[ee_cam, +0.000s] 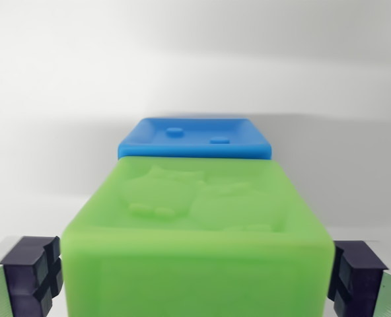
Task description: Stack cube
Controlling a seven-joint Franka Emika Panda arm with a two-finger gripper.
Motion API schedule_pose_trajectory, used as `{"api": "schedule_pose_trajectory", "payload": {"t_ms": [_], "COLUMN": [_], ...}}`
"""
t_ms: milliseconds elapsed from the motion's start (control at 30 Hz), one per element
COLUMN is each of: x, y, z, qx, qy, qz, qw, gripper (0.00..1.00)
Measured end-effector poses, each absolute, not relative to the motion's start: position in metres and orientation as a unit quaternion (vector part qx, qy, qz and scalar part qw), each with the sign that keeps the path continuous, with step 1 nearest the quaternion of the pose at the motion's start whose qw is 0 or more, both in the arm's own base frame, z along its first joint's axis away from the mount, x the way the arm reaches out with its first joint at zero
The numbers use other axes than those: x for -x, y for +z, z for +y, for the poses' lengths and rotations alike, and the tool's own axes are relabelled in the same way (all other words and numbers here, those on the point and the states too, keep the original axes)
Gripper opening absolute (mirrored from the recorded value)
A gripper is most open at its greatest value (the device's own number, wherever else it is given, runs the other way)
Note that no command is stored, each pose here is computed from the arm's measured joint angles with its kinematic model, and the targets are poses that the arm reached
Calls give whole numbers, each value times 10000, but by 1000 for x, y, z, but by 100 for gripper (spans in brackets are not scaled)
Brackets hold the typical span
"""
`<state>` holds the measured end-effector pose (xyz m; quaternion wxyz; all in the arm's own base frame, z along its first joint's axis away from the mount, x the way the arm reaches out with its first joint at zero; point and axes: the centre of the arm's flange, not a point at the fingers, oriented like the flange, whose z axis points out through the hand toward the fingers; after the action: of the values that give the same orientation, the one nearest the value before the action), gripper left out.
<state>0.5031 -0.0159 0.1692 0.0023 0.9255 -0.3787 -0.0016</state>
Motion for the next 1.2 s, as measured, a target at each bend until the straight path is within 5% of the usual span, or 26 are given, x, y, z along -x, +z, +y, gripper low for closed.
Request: {"api": "schedule_pose_trajectory", "payload": {"t_ms": [600, 1200], "x": [-504, -504], "y": [175, 223], "z": [-16, -16], "qx": [-9255, -9254], "qy": [-9, 1], "qz": [-3787, -3790], "qw": [17, -2], "gripper": [100, 100]}}
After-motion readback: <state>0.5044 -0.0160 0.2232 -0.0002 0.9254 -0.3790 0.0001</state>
